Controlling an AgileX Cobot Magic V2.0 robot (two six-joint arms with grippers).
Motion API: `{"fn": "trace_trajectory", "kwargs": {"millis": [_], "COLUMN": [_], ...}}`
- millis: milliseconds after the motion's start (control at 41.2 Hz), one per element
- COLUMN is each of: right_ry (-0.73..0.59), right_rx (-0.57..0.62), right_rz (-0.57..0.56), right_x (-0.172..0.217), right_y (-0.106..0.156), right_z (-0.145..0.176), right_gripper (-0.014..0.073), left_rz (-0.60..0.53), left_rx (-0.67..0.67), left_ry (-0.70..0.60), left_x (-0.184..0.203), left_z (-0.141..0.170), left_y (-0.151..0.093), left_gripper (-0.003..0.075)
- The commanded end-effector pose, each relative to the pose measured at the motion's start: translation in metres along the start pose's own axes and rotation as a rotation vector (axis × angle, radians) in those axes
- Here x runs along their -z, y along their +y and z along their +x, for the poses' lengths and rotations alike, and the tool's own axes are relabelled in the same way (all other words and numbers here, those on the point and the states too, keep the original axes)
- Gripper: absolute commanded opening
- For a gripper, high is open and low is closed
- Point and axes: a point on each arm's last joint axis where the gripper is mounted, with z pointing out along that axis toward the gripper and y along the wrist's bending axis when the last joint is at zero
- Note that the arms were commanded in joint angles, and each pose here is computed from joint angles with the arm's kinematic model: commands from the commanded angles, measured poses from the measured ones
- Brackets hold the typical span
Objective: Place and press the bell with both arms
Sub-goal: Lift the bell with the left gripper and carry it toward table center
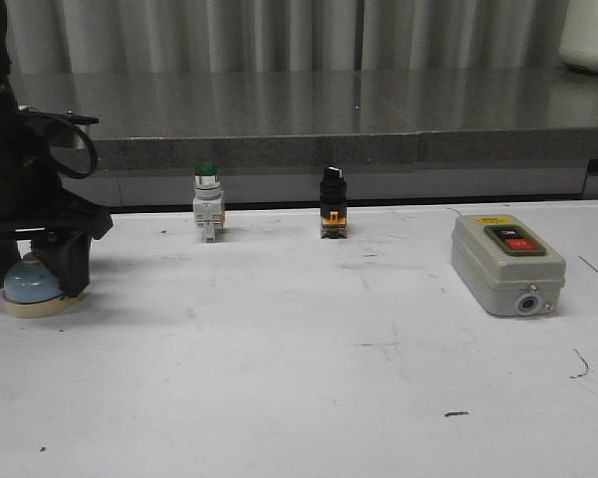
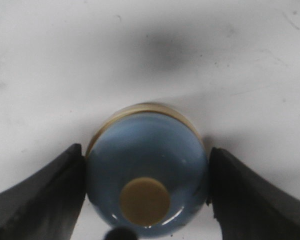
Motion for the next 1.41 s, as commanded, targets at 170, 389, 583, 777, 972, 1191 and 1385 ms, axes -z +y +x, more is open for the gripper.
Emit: {"fn": "trace_trajectory", "kwargs": {"millis": [170, 389, 583, 777, 972, 1191, 1385], "right_ry": [-0.095, -0.095, -0.095, -0.095, -0.095, -0.095, -0.095], "right_rx": [0.014, 0.014, 0.014, 0.014, 0.014, 0.014, 0.014], "right_rz": [0.007, 0.007, 0.007, 0.007, 0.007, 0.007, 0.007], "right_x": [0.005, 0.005, 0.005, 0.005, 0.005, 0.005, 0.005], "right_y": [-0.001, -0.001, -0.001, -0.001, -0.001, -0.001, -0.001], "right_z": [-0.015, -0.015, -0.015, -0.015, -0.015, -0.015, -0.015], "right_gripper": [0.0454, 0.0454, 0.0454, 0.0454, 0.0454, 0.0454, 0.0454], "left_rz": [0.036, 0.063, 0.115, 0.179, 0.209, 0.222, 0.233], "left_rx": [0.035, -0.037, -0.165, -0.293, -0.378, -0.401, -0.395], "left_ry": [-0.073, -0.147, -0.193, -0.262, -0.240, -0.249, -0.255], "left_x": [0.039, 0.074, 0.091, 0.092, 0.075, 0.064, 0.056], "left_z": [-0.010, -0.015, -0.016, -0.010, -0.007, -0.022, -0.033], "left_y": [-0.005, -0.033, -0.084, -0.140, -0.180, -0.202, -0.211], "left_gripper": [0.0373, 0.0373, 0.0373, 0.0373, 0.0373, 0.0373, 0.0373]}}
